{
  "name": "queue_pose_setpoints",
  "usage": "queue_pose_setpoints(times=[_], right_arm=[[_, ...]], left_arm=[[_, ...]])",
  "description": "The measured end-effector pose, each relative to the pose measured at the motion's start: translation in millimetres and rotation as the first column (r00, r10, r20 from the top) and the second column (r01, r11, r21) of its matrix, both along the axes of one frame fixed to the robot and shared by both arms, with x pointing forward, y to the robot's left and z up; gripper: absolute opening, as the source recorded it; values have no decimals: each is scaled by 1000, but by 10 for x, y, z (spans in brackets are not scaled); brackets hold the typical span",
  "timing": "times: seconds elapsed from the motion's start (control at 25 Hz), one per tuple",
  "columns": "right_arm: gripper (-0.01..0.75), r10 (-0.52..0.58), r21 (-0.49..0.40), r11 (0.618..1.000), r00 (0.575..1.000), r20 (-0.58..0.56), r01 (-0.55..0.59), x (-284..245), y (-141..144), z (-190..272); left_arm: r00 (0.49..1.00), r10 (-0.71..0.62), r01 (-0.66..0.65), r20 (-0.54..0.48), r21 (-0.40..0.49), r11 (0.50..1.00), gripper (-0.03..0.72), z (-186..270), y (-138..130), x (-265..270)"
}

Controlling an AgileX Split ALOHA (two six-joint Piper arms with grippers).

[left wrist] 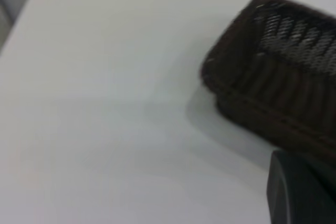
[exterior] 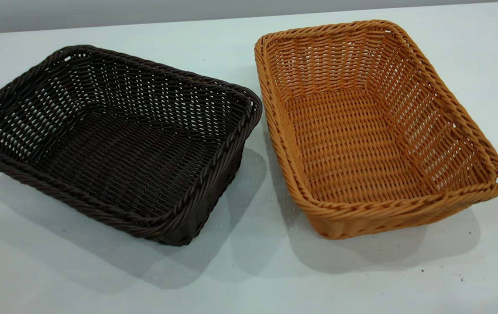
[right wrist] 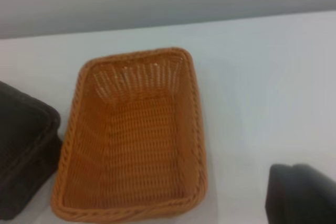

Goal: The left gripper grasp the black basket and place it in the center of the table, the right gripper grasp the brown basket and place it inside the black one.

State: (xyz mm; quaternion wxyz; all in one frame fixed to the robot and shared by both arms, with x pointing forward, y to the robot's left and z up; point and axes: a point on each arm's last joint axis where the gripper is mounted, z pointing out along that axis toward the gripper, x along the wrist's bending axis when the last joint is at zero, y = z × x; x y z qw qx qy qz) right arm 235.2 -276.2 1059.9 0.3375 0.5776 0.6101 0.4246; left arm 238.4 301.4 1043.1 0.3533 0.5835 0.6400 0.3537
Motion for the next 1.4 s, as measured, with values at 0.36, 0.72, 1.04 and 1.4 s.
queue_pose_setpoints(times=[0.36, 0.72, 1.04, 1.4], right_arm=[[0, 11, -6, 1000, 1000, -28, -11, 406, -64, 664], [0, 0, -19, 1000, 998, -67, -1, 1166, -145, 1048], [0, 10, -45, 999, 988, -154, -17, 1488, -178, 913], [269, 0, -28, 1000, 985, -171, -4, 1539, -185, 888]], left_arm=[[999, -30, 30, 13, 26, 999, -1, 568, 2, 318], [997, -71, 73, -35, 90, 993, -1, 1075, 38, 1088], [984, -94, 112, -149, 114, 987, -1, 957, 60, 1556], [991, -92, 104, -96, 130, 986, 86, 1001, 66, 1572]])
